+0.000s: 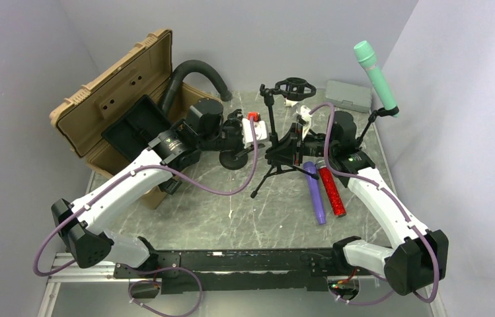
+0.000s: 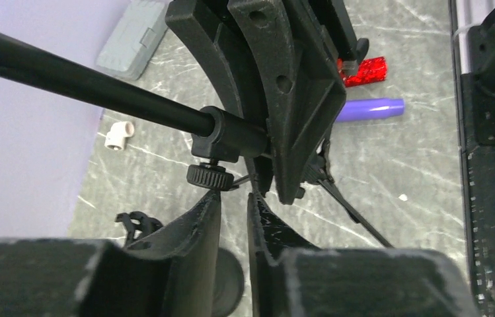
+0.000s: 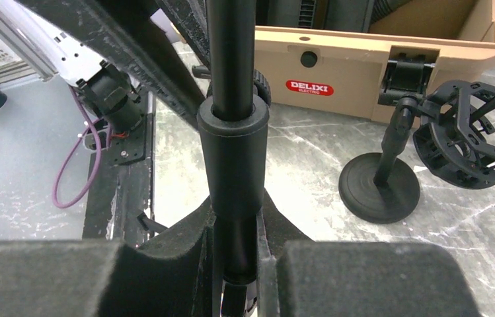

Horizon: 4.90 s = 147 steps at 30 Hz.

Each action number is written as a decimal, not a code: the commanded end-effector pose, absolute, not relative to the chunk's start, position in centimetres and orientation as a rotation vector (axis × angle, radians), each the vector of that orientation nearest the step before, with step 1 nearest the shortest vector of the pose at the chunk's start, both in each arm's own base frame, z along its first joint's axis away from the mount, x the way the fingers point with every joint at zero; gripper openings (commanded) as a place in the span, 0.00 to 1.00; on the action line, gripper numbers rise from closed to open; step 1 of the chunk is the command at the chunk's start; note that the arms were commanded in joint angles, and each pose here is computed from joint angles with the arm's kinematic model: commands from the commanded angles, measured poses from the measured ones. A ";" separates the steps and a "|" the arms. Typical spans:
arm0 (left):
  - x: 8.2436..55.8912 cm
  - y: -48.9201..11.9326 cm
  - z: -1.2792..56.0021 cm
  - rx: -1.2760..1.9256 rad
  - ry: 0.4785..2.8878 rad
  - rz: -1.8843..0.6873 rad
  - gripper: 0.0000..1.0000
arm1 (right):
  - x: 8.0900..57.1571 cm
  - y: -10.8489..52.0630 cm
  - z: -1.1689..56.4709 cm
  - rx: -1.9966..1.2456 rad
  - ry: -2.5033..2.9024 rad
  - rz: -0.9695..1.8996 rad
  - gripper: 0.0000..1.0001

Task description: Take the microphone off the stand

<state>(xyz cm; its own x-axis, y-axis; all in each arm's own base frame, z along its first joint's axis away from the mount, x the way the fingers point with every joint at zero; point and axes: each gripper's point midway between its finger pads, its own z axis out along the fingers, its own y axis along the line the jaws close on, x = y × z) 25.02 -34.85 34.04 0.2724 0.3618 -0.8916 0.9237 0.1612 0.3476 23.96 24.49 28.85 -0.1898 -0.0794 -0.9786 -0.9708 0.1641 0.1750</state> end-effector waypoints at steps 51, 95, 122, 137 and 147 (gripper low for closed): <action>23.9 -31.1 38.8 1.098 1.373 -1.113 0.91 | 23.5 23.8 31.6 -1.146 1.322 1.046 0.00; 23.7 -35.0 36.3 1.622 1.053 -0.439 0.99 | 24.4 24.0 30.7 -1.138 1.348 1.071 0.00; 20.3 -34.1 38.2 1.234 1.380 -0.898 0.80 | 26.9 23.6 32.9 -0.989 1.386 1.007 0.00; 24.0 -36.3 38.3 1.038 1.449 -1.138 0.69 | 25.7 24.0 31.8 -1.037 1.354 1.065 0.00; 24.4 -37.7 37.5 1.021 1.486 -1.265 0.70 | 25.7 24.0 31.7 -1.039 1.357 1.070 0.00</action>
